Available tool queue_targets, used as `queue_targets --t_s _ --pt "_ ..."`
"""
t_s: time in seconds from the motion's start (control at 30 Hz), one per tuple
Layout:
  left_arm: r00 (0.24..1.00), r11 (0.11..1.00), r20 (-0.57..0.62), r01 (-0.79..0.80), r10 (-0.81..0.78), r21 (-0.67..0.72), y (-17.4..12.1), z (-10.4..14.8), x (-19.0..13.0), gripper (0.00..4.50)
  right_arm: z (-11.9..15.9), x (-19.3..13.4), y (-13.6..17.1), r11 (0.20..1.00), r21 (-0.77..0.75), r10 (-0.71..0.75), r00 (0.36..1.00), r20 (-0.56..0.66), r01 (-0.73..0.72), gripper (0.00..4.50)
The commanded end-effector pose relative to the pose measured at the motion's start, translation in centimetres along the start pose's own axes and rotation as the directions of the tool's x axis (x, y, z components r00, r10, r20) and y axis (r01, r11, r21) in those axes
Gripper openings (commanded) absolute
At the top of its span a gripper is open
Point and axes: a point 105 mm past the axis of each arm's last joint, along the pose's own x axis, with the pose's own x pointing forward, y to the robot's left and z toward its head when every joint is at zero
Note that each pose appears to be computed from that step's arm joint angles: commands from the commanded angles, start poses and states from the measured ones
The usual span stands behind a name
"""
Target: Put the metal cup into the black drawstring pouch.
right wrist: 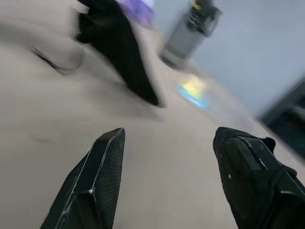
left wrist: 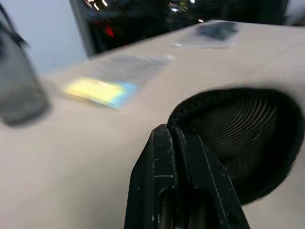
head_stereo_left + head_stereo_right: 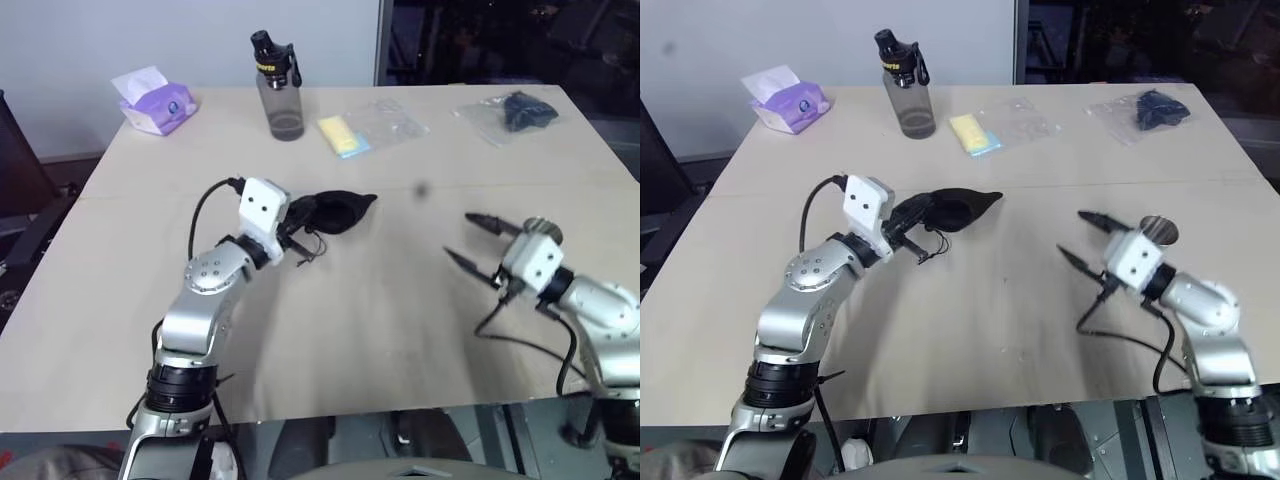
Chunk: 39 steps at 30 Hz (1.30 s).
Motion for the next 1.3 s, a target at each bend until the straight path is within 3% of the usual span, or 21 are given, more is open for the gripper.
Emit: queue_targets --t_s 0.03,0.13,0.27,0.5,0.67,0.77,0.8,0.87,1.0,1.2,1.23,1.3 --pt "0.999 0.998 0.037 -0.003 0.006 -0.070 -0.5 1.5 -0.3 0.13 0.0 -1.4 -4.2 0.996 -0.076 -0.066 0.987 -0.149 0.055 3.08" --pt "1.000 0.995 0.029 0.002 0.001 -0.097 -0.9 1.3 -0.1 0.13 -1.4 -2.5 -4.6 1.000 0.007 0.007 0.957 -0.290 -0.005 3.08" --pt "1.000 0.996 0.015 0.020 -0.019 -0.081 -1.5 0.9 -0.2 0.13 -3.1 -3.8 -4.4 0.993 0.120 0.056 0.927 -0.372 -0.012 3.08" --pt "1.000 0.995 0.027 -0.009 0.011 -0.095 -1.2 0.8 -0.4 0.13 -3.0 -4.4 -3.0 0.968 0.245 0.154 0.913 -0.378 -0.062 3.08" --pt "0.999 0.995 0.032 -0.001 0.004 -0.101 -1.5 0.8 -0.3 0.13 -5.3 -5.4 -3.2 0.963 0.269 0.130 0.852 -0.507 0.014 3.08" --pt "0.999 0.994 0.032 0.010 -0.007 -0.107 -1.6 0.9 -0.3 0.13 -5.7 -5.6 -3.3 0.961 0.276 0.118 0.845 -0.521 0.036 3.08" --pt "1.000 0.994 0.030 0.012 -0.009 -0.107 -1.6 0.8 -0.3 0.00 -5.6 -5.6 -3.3 0.961 0.275 0.115 0.848 -0.518 0.037 2.57" --pt "1.000 0.994 0.028 0.013 -0.010 -0.108 -1.5 0.8 -0.2 0.00 -5.4 -5.6 -2.7 0.956 0.295 0.150 0.844 -0.516 0.011 2.03" --pt "0.999 0.994 0.025 0.028 -0.025 -0.110 -1.6 0.8 0.0 0.00 -5.8 -6.1 -2.1 0.956 0.294 0.170 0.820 -0.547 -0.002 0.05" --pt "0.999 0.992 0.031 0.035 -0.031 -0.123 -1.7 0.9 0.3 0.00 -5.7 -6.3 -1.8 0.955 0.298 0.164 0.823 -0.543 0.006 0.05" --pt "0.999 0.988 0.040 0.035 -0.029 -0.152 -1.8 1.0 0.5 0.00 -4.7 -5.4 -1.9 0.960 0.280 0.153 0.859 -0.489 -0.012 0.05" --pt "0.998 0.975 0.055 0.051 -0.040 -0.216 -2.3 1.2 1.2 0.00 -0.4 -2.3 -2.3 0.963 0.266 0.103 0.965 -0.243 -0.036 0.05"
